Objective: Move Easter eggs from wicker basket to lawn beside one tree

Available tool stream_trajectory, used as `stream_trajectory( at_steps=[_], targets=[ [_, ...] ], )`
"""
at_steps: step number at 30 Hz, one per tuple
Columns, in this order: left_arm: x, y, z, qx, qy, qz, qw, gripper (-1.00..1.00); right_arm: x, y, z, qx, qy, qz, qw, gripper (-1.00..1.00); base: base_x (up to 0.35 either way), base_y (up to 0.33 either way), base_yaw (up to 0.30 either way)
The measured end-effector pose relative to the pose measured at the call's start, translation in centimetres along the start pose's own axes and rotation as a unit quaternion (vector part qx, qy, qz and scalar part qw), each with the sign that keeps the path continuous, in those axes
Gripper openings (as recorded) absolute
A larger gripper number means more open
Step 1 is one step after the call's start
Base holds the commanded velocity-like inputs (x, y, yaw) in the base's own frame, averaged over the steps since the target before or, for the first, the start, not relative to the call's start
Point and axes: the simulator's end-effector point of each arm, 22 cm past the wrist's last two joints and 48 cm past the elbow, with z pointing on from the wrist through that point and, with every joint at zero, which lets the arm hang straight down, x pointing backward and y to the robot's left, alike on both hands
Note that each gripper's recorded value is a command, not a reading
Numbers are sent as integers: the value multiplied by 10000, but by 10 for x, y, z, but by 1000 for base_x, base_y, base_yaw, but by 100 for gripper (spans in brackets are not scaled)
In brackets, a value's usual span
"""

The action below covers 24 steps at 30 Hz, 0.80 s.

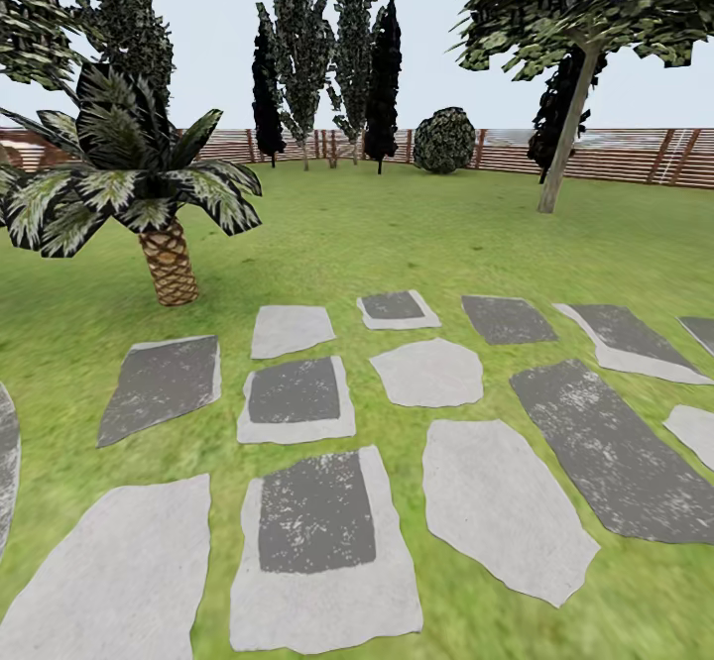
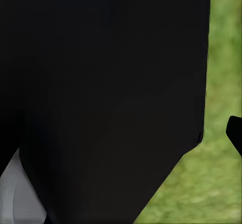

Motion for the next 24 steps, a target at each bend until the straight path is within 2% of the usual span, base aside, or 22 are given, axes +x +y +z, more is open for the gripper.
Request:
stream_trajectory(
  at_steps=[24],
  targets=[
    [0, 4, 0, -110, -4, -11, 9999, 100, 0, 0, 0, 0, 0, 0, 10000, 100, 294, 119, 0]
  ],
)
